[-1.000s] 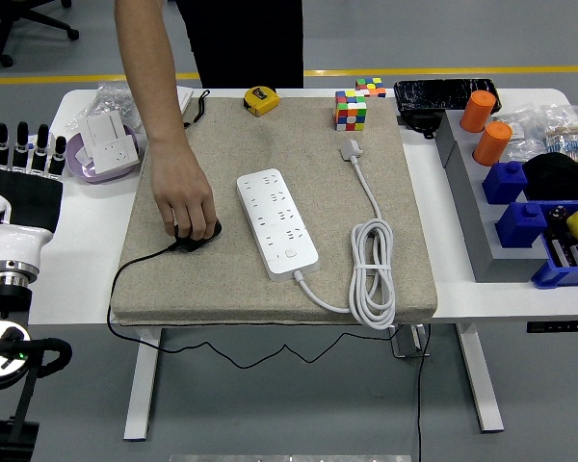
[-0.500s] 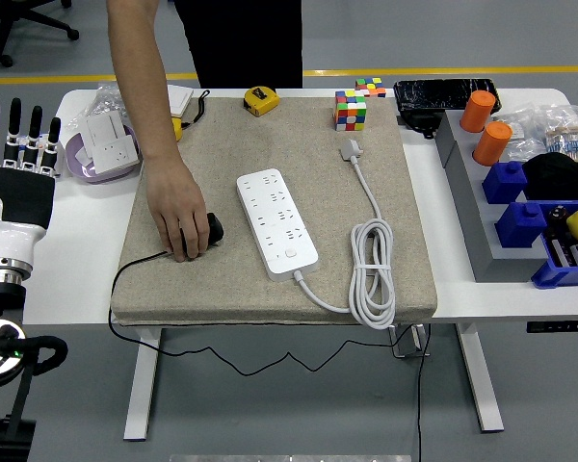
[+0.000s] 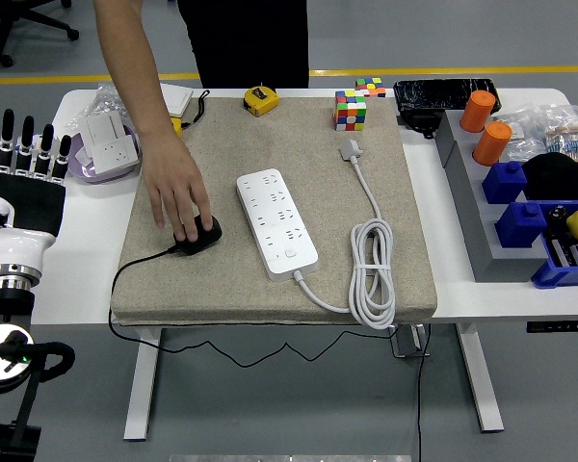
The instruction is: Pick up the plug,place it near the board,insert it into the board,press the button
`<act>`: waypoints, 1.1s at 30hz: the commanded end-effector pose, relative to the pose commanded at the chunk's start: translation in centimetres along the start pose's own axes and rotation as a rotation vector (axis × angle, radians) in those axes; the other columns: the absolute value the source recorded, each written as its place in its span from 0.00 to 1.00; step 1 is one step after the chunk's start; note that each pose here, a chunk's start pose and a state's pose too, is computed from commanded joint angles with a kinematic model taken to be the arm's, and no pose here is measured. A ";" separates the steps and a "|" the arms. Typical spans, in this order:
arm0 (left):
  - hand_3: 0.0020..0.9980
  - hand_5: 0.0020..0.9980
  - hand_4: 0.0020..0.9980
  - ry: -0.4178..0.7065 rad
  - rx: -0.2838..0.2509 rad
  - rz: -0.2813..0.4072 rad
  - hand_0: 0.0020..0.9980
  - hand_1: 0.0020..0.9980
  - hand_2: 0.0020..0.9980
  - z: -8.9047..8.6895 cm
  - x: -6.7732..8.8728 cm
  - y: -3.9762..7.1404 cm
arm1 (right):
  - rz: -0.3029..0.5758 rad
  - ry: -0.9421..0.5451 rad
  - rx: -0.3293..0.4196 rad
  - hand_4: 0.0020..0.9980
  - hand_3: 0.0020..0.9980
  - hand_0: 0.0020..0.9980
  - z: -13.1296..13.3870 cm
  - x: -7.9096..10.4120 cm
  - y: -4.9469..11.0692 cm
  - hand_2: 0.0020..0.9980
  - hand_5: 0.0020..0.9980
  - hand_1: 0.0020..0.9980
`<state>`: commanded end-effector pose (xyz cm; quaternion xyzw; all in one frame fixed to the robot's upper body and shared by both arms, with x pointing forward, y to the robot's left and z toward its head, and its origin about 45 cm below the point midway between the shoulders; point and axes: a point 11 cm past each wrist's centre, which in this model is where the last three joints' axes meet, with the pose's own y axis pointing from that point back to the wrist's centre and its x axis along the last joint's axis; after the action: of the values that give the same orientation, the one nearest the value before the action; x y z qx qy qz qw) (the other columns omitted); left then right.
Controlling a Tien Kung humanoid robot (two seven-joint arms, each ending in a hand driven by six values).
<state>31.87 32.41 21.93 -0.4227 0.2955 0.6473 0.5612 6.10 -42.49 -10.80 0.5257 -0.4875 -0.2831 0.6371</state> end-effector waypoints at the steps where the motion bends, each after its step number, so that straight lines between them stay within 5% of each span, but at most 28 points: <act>1: 0.01 0.45 0.99 0.016 -0.016 0.025 0.08 0.00 0.02 0.1 0.3 0.0 | -0.001 0.000 0.001 0.94 0.64 0.82 0.0 0.0 0.0 0.70 0.61 0.72; 5: 0.01 0.45 0.99 0.061 -0.037 0.072 0.08 0.00 0.02 0.2 1.1 0.2 | -0.003 0.001 0.002 0.94 0.64 0.82 0.0 -0.2 0.0 0.70 0.61 0.72; 7: 0.00 0.37 0.91 0.054 -0.031 0.065 0.07 0.00 0.00 0.1 1.1 0.3 | -0.005 0.002 0.000 0.94 0.64 0.82 0.0 -0.2 0.0 0.70 0.61 0.72; 18: 0.00 0.35 0.89 0.037 -0.031 0.046 0.07 0.00 0.00 0.2 0.9 0.1 | -0.003 0.005 0.001 0.94 0.64 0.82 -0.1 -0.1 0.0 0.70 0.61 0.72; 19: 0.13 0.35 0.91 0.033 -0.027 0.041 0.16 0.06 0.14 0.2 0.8 0.1 | -0.003 0.005 0.000 0.94 0.64 0.82 -0.1 -0.1 0.0 0.70 0.61 0.72; 24: 0.13 0.35 0.91 -0.009 0.008 -0.016 0.16 0.06 0.14 0.0 0.1 0.3 | -0.005 0.007 -0.005 0.94 0.64 0.82 0.2 -0.3 0.0 0.70 0.61 0.72; 25: 0.48 0.43 0.99 -0.013 0.015 -0.033 0.34 0.50 0.49 -0.1 -0.1 0.3 | -0.006 0.007 -0.005 0.94 0.64 0.82 0.2 -0.3 0.0 0.70 0.61 0.72; 30: 0.48 0.43 0.99 -0.021 0.031 -0.079 0.34 0.50 0.49 -0.3 -0.8 0.3 | -0.004 0.006 -0.001 0.94 0.64 0.82 0.1 -0.2 0.0 0.70 0.61 0.72; 31: 0.76 0.58 1.00 -0.022 0.032 -0.083 0.82 0.83 0.78 -0.3 -0.9 0.4 | -0.004 0.006 -0.001 0.94 0.64 0.82 0.0 -0.2 0.0 0.70 0.61 0.72; 33: 0.76 0.58 1.00 -0.022 0.032 -0.087 0.82 0.83 0.78 -0.4 -0.9 0.4 | -0.005 0.006 -0.001 0.94 0.64 0.82 0.0 -0.2 0.0 0.70 0.61 0.72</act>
<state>31.60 31.59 22.52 -0.4190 0.2811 0.6220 0.5988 6.00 -42.31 -10.88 0.5275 -0.4842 -0.2832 0.6380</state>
